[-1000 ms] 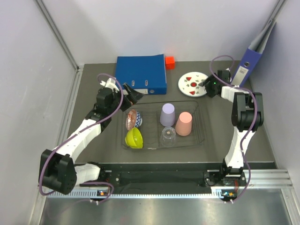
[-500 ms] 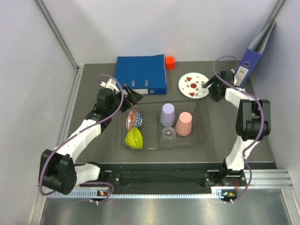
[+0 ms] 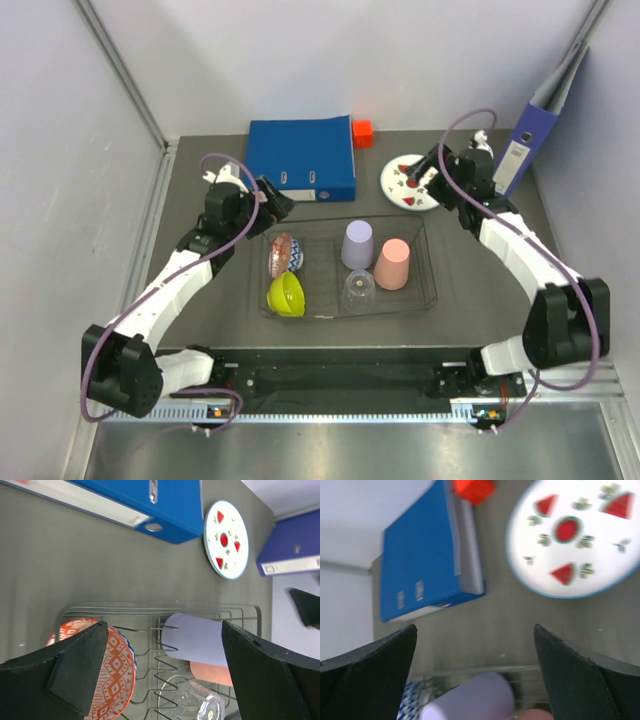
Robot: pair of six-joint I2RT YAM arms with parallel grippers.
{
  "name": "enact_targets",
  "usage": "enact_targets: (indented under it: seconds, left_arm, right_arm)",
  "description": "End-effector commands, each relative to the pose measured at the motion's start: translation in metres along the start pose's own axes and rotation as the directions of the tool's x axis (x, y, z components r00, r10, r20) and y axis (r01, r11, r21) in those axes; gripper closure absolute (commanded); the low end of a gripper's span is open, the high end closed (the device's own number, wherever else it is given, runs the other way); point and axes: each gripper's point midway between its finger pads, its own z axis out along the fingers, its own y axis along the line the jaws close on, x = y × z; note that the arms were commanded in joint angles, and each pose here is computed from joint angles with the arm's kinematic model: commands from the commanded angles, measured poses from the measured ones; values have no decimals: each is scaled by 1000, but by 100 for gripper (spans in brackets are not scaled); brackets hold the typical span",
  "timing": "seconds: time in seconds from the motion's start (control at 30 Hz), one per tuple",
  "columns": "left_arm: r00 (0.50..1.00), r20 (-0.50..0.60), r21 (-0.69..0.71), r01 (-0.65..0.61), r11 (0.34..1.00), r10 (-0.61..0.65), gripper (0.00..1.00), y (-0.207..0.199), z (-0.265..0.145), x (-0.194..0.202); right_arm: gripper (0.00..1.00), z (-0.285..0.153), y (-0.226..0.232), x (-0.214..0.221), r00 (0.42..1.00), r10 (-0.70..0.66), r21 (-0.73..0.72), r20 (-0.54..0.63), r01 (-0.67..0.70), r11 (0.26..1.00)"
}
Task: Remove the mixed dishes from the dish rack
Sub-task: Pick up the cup from the dish rack.
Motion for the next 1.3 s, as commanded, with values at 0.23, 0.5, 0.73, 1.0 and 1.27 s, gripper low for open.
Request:
enact_targets:
  seconds: [0.23,0.5,0.73,1.0,1.27]
  left_arm:
    - [999,14,-37,-30,999,31,1,1,-12,-9]
    - [999,-6,41,-47,998,48,1,-8,-18,1]
    - [998,-39,25,-49,999,49,1,-1,-15,9]
    - [997,-39,39,-60,997,62,1,-2,-17,10]
    - [997,-60,39,-56,998,58,1,3,-17,18]
  right_arm:
    - [0,-108,57,-9,892,-397,38,216,399,916]
    - [1,-135,31,59,824,-560,74,88,555,828]
    - [0,-133,6,104,801,-598,48,9,597,801]
    - [0,-123,14,123,798,-603,-15,-15,603,798]
    - [0,-115,18,143,779,-625,-51,-58,623,781]
